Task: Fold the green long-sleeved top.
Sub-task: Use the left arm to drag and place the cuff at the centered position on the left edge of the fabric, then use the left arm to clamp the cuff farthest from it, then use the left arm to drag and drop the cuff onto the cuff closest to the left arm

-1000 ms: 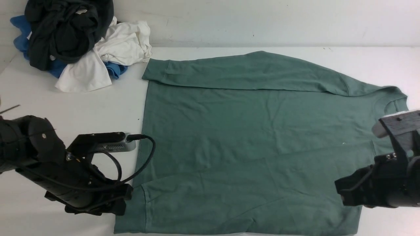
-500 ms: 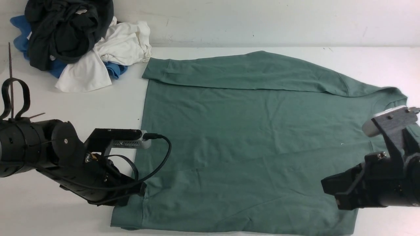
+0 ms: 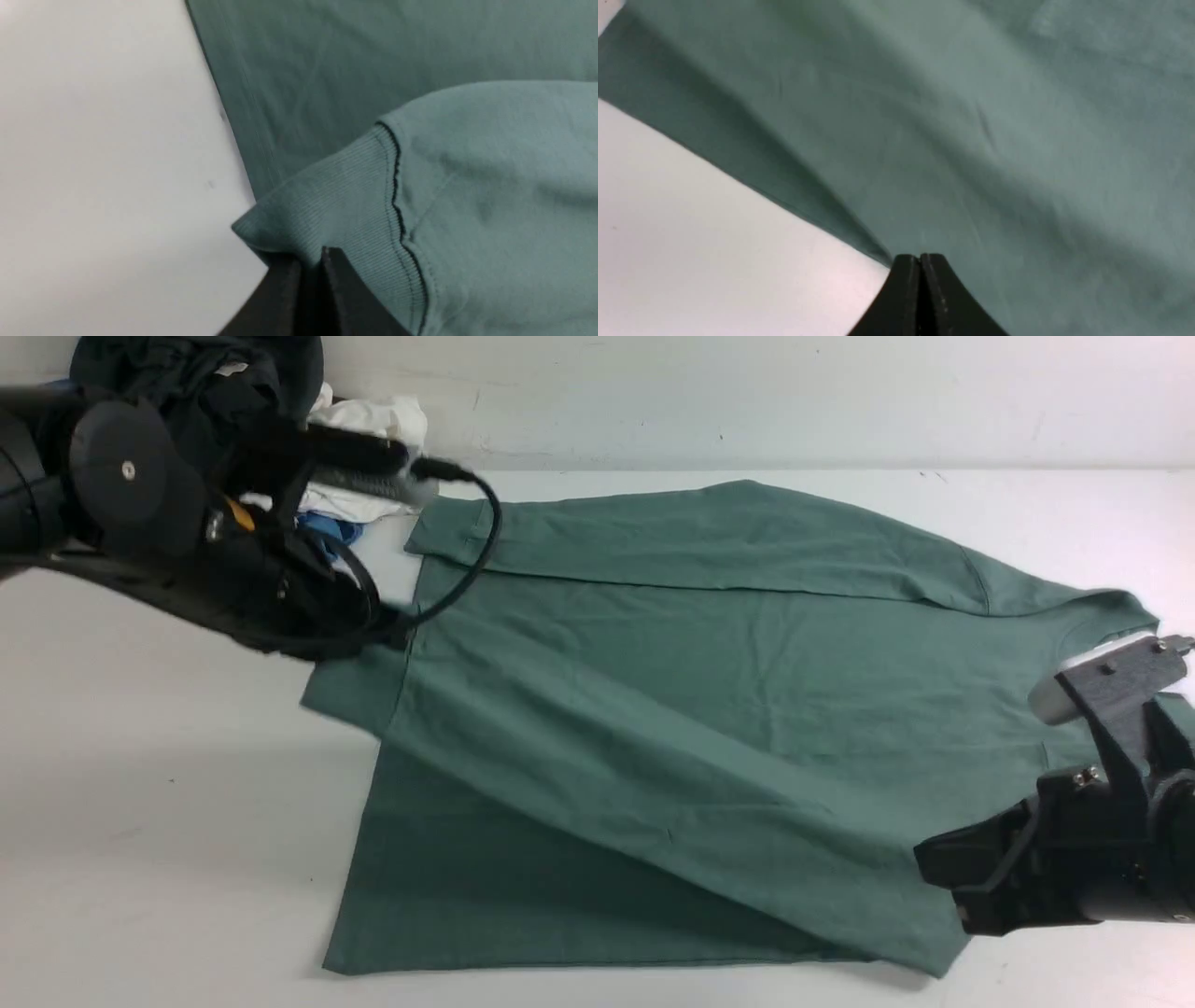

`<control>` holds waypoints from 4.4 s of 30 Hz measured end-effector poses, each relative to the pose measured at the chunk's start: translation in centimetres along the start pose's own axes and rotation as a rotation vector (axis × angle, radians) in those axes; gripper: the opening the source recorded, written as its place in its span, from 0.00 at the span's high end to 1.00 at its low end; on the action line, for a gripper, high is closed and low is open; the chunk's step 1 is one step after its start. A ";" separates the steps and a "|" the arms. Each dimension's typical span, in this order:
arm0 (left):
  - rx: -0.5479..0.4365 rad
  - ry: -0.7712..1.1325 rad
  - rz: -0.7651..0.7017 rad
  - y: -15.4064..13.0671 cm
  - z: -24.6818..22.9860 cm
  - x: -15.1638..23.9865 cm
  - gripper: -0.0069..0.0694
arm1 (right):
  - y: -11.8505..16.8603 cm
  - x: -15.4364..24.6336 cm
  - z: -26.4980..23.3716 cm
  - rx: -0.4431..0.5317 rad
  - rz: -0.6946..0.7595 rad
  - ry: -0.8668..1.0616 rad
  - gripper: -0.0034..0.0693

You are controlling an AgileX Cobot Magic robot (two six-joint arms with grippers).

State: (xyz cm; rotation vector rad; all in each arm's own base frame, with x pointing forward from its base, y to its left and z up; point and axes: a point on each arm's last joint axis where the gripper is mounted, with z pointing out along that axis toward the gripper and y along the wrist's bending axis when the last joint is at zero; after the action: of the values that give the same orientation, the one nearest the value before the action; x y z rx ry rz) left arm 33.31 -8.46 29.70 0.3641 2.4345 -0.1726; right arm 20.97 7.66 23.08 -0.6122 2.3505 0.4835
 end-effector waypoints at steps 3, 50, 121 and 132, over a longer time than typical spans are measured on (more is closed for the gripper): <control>-0.029 -0.044 0.009 0.4 1.1 -1.6 0.89 | 0.0 0.0 0.0 0.000 -0.005 0.000 0.97; 0.028 -0.068 -0.209 9.3 25.7 -9.2 0.15 | 0.2 -3.3 12.6 0.029 -0.149 0.134 0.97; 0.022 0.549 0.062 0.2 10.1 2.9 0.88 | -0.1 -3.0 -4.4 0.218 -0.238 -0.109 0.97; -0.002 0.570 0.103 -0.1 10.6 3.9 0.57 | -0.1 -3.1 -4.4 0.225 -0.232 -0.126 0.97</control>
State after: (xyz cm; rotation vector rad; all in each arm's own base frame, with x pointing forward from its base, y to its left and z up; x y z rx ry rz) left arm 36.70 -9.97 18.99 0.6027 2.9633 -0.0193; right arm 20.96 6.36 28.31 -0.7146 2.1424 0.1459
